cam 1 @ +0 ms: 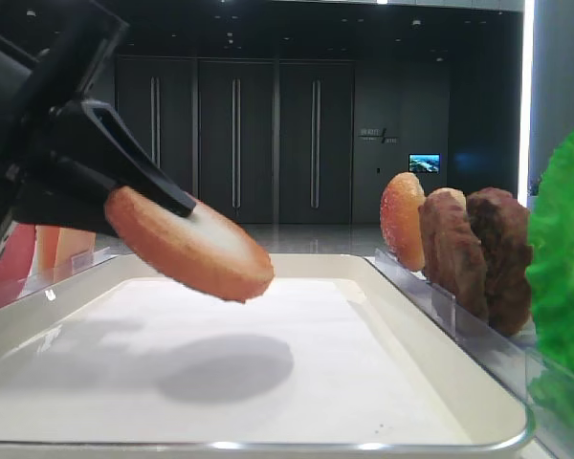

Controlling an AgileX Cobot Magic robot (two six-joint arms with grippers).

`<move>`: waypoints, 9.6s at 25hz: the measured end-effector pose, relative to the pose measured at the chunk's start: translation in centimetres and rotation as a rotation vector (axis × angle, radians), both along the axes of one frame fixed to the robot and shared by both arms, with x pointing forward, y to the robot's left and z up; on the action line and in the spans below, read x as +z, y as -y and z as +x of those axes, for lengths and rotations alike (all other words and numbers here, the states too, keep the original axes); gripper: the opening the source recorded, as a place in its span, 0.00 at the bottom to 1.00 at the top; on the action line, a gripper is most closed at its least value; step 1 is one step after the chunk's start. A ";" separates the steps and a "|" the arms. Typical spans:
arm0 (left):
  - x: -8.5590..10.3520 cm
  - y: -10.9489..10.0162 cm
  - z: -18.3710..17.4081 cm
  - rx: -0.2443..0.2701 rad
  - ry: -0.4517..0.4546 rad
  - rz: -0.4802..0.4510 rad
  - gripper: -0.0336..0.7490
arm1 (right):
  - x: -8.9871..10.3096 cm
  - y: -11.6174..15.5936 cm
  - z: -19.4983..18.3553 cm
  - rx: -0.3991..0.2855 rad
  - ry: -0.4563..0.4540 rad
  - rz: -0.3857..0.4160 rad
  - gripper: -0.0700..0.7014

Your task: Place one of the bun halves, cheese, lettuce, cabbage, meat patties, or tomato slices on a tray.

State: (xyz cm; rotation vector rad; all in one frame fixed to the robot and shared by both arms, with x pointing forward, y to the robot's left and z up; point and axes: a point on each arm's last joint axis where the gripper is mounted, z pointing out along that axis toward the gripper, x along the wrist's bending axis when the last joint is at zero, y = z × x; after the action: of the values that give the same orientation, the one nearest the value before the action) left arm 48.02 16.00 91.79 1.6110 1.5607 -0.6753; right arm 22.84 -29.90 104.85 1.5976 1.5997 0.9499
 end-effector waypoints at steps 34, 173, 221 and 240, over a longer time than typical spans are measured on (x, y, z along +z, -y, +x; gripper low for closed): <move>-1.9 0.1 0.1 -0.014 -0.055 0.000 0.55 | 0.0 0.0 0.0 0.000 0.000 0.000 0.42; 16.8 -8.9 -0.1 0.052 0.101 1.002 0.55 | 0.0 0.0 0.0 0.000 0.000 0.000 0.41; 12.6 -14.9 -22.6 0.512 0.614 0.918 0.48 | 0.0 0.0 0.0 0.000 0.000 0.000 0.41; 12.5 -15.0 -24.8 0.587 0.751 0.883 0.41 | 0.0 0.0 0.0 0.000 0.000 0.000 0.41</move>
State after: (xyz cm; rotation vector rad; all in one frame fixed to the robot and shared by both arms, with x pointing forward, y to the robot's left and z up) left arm 23.19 30.96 104.26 1.5368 1.6556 0.9610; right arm 22.84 -29.90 104.85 1.5976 1.5997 0.9499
